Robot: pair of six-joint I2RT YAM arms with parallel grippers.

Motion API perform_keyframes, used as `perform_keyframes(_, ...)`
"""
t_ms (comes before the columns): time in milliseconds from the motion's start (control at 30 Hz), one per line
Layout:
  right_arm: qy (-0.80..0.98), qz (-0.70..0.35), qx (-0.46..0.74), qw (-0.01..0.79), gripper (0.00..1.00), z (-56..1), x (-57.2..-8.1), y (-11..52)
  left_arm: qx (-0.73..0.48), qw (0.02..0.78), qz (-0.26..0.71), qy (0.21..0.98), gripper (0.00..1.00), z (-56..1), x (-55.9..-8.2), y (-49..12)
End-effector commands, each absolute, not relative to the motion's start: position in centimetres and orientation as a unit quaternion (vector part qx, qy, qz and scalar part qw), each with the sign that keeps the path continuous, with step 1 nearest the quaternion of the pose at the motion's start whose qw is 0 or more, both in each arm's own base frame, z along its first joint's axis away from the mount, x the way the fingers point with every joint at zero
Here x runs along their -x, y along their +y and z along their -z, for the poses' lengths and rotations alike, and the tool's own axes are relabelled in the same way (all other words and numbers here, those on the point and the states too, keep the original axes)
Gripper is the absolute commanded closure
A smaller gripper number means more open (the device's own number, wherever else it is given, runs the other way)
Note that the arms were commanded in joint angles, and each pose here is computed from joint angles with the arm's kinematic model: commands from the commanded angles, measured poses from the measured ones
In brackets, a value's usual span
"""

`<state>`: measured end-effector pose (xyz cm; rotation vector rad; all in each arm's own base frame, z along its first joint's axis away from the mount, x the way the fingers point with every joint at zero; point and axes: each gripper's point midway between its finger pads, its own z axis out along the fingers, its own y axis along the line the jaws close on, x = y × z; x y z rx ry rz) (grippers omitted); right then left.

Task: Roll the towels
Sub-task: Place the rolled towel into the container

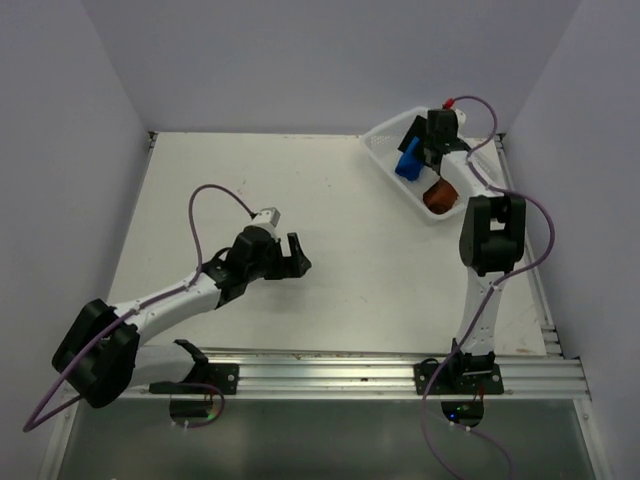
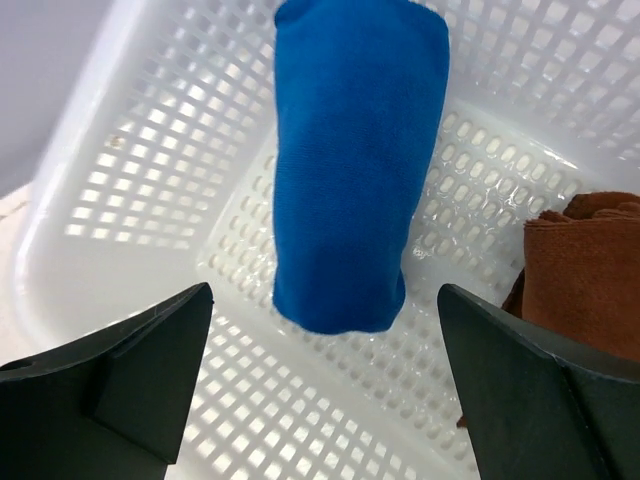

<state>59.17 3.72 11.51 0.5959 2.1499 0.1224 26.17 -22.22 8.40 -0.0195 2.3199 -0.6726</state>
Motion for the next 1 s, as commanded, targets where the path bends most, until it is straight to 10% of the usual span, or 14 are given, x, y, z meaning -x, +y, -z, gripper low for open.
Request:
perform_keyframes(0,0.833,-0.084,-0.231,0.496,0.01,-18.9,-58.5,4.2,0.002,0.413,0.258,0.873,0.02,-11.9,-28.1,-21.8)
perform_keyframes(567,0.823,-0.061,-0.017,0.564,0.01,-28.8,-42.9,14.4,0.002,0.649,0.127,0.75,0.0,-36.0,-32.5,-14.7)
perform_keyframes(967,0.874,-0.079,-0.033,0.479,0.01,-22.0,-31.6,11.0,0.034,0.657,-0.05,0.751,0.0,-29.6,-32.4,-8.3)
